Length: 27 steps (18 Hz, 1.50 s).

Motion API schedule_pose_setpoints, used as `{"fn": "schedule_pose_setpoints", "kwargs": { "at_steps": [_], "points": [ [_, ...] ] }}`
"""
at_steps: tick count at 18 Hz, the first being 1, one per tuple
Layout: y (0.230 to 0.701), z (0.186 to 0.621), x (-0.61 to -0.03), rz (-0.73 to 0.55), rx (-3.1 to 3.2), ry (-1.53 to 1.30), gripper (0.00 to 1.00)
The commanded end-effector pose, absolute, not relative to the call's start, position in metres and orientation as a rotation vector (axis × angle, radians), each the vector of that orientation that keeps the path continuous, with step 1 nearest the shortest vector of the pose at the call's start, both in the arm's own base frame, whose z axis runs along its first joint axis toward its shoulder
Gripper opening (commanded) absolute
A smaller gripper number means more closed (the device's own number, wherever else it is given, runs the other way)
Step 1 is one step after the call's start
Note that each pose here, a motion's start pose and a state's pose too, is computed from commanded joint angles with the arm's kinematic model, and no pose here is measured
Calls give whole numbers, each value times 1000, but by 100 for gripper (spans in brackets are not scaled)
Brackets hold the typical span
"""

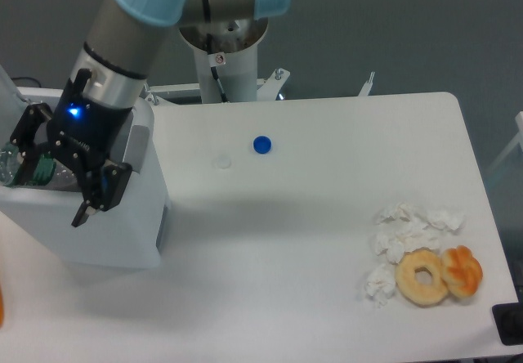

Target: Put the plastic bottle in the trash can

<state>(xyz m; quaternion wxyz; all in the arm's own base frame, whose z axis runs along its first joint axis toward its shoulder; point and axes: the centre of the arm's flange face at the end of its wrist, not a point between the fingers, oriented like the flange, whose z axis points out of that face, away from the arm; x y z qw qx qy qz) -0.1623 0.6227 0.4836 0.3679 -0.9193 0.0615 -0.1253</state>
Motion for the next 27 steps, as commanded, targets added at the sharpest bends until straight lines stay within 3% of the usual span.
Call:
{"fn": "schedule_pose_setpoints", "kwargs": {
  "at_steps": [21,27],
  "points": [
    [627,474,-141,-352,-2376,196,100],
    [599,501,-191,-267,-2347,99,100]
  ]
}}
